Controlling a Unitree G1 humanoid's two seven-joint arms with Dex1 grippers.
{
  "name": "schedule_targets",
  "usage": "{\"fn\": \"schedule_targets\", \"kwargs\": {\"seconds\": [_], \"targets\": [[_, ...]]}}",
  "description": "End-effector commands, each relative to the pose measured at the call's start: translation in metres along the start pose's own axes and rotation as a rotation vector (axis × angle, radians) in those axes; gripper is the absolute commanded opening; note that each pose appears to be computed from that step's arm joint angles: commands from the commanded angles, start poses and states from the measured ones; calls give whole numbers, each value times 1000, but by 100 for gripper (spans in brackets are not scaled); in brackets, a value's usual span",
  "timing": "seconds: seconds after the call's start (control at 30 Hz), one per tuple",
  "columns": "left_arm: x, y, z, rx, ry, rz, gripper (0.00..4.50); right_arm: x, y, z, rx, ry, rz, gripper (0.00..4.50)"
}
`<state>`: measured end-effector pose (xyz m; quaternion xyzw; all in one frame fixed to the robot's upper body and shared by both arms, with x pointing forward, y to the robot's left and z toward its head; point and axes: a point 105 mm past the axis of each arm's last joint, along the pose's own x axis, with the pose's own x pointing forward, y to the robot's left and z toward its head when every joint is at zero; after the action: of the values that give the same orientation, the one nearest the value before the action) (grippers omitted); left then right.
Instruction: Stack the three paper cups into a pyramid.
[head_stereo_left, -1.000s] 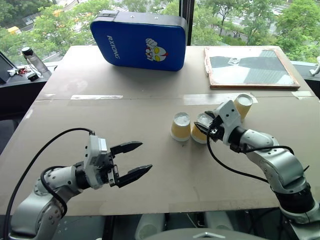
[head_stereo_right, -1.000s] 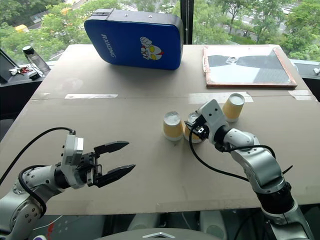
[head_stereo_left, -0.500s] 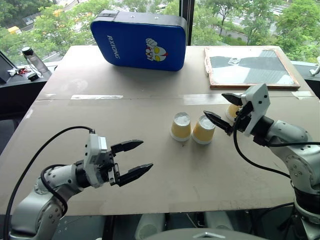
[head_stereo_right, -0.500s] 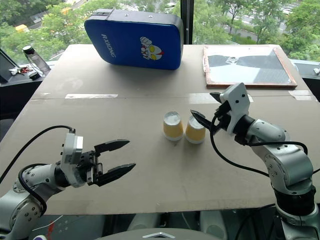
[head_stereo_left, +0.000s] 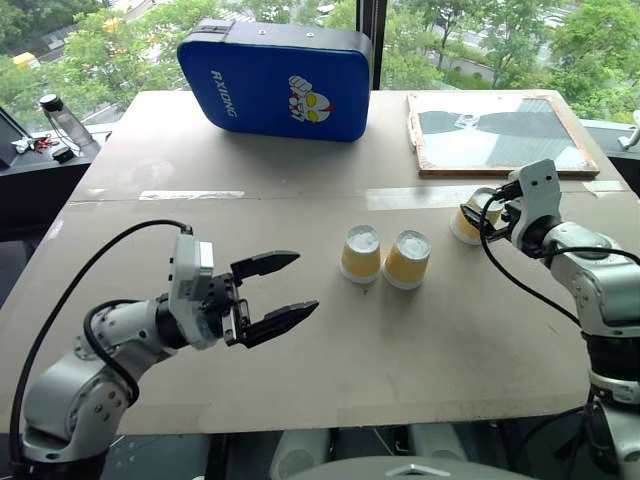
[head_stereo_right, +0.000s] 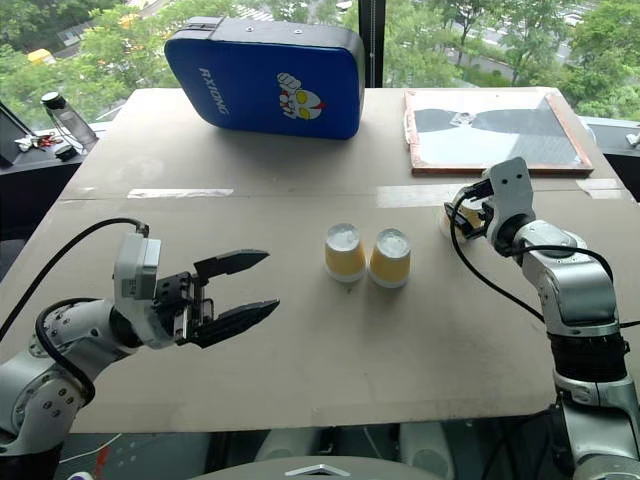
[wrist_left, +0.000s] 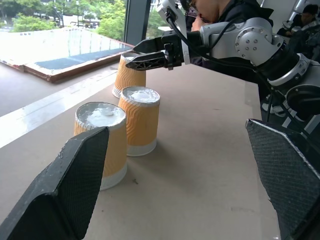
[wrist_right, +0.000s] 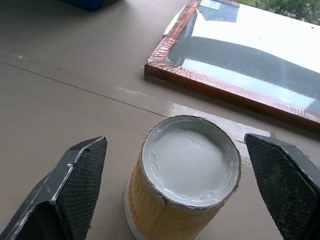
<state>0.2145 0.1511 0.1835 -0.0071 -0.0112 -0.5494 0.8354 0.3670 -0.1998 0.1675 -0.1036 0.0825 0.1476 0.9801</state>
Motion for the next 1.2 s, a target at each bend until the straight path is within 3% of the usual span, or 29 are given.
{"fn": "schedule_targets", "kwargs": {"seconds": [0.03, 0.27, 0.4, 0.47, 0.57, 0.63, 0.7, 0.8, 1.0, 1.2], "targets": [[1, -10, 13, 47, -7, -32, 450, 0, -11, 13, 21, -51, -36, 434], [-1, -12, 12, 44, -1, -30, 450, 6, -12, 7, 113, -39, -26, 434], [-2, -13, 11, 42, 0, -24, 450, 7, -13, 9, 94, -47, -30, 253], [-2, -12, 10, 41, -1, -19, 450, 7, -13, 9, 82, -47, -25, 223], [-4, -9, 9, 37, -5, -2, 450, 3, -12, 18, 42, -76, -2, 223], [-6, -2, 7, 78, -12, 56, 450, -6, -3, 51, 54, -174, 100, 223], [-11, 5, 3, 91, -14, 112, 450, -20, 21, 87, 58, -262, 268, 223], [-18, 3, -4, 87, -4, 98, 450, -38, 57, 113, 17, -299, 470, 223], [-42, 1, -4, -8, -18, 63, 450, -55, 113, 121, -95, -245, 695, 223], [-54, 1, -9, -30, 0, 80, 450, -54, 126, 110, -165, -188, 729, 223]]}}
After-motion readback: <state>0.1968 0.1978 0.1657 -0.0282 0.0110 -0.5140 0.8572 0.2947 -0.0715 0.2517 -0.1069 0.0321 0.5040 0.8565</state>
